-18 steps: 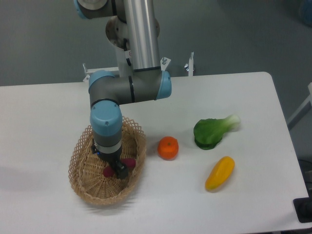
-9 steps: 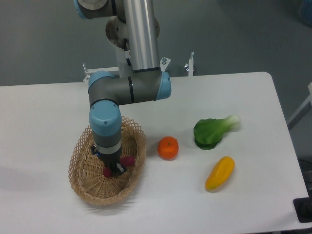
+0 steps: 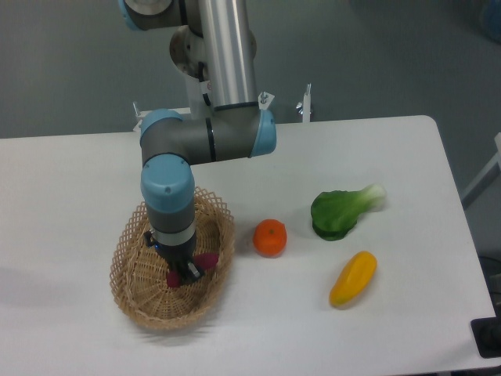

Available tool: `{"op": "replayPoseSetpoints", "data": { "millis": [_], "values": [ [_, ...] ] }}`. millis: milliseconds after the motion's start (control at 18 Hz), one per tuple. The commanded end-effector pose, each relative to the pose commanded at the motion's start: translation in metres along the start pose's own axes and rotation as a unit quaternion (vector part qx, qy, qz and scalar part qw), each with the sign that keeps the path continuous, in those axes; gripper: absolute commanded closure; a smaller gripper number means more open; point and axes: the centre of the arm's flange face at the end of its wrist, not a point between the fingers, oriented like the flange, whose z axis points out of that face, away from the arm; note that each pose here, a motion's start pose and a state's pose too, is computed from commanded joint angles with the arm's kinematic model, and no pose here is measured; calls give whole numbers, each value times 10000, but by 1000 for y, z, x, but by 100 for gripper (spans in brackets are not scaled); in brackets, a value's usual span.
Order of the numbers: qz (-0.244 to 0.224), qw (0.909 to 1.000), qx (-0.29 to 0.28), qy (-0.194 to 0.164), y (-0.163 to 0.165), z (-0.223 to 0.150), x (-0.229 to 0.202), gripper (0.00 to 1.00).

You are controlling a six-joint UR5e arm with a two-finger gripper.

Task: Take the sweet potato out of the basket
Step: 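Lift the sweet potato out and carry it toward the yellow pepper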

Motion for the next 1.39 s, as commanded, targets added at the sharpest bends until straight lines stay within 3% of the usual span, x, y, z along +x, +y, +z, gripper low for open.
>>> {"op": "replayPoseSetpoints", "data": {
  "millis": [222, 611, 1111, 1389],
  "values": [
    [-268, 9987, 331, -280, 7, -44, -51, 67],
    [-677, 9940, 526, -681, 79, -108, -121, 67],
    [-493, 9966, 159, -639, 186, -132, -173, 67],
    [-272, 9974, 64, -670, 219, -138, -186, 67]
  ]
}}
